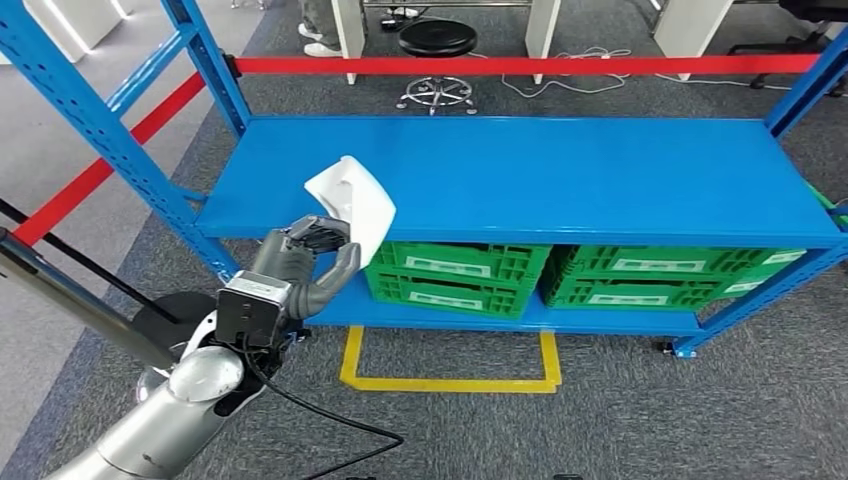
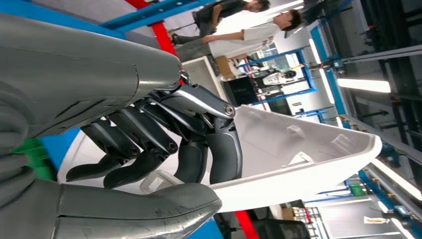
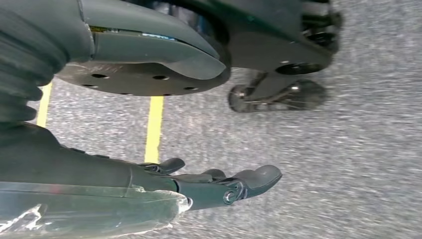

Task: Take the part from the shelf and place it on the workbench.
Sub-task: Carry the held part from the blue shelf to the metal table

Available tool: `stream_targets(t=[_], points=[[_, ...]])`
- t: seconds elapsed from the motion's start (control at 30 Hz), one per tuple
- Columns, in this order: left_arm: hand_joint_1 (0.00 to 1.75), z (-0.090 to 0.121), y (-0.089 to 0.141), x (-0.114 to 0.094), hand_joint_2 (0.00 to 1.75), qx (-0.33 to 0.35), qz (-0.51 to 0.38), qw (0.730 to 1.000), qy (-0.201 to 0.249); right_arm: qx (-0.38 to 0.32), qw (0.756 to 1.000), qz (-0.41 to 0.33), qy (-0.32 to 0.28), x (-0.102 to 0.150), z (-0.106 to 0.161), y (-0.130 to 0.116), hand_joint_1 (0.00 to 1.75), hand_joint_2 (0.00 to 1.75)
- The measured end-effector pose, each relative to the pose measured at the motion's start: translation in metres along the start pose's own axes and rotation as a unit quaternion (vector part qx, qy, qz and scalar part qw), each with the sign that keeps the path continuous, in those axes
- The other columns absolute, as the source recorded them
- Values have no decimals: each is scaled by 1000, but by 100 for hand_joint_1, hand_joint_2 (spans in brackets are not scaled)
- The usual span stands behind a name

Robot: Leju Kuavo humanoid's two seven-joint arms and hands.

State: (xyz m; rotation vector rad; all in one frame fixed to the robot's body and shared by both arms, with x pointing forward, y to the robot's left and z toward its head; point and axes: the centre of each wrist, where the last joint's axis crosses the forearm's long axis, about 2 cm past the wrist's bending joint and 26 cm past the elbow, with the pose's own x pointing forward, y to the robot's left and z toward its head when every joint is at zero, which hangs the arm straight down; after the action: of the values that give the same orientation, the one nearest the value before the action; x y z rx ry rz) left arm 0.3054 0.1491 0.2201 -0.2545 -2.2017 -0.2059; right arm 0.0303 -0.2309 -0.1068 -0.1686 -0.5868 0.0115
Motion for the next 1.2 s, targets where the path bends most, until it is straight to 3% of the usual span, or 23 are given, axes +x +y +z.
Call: stream_targets(t=[1.2], points=[[175,-2,1,1,175,-2,-3,1000,-2,2,1000,0,2,0,0,1,0,175]])
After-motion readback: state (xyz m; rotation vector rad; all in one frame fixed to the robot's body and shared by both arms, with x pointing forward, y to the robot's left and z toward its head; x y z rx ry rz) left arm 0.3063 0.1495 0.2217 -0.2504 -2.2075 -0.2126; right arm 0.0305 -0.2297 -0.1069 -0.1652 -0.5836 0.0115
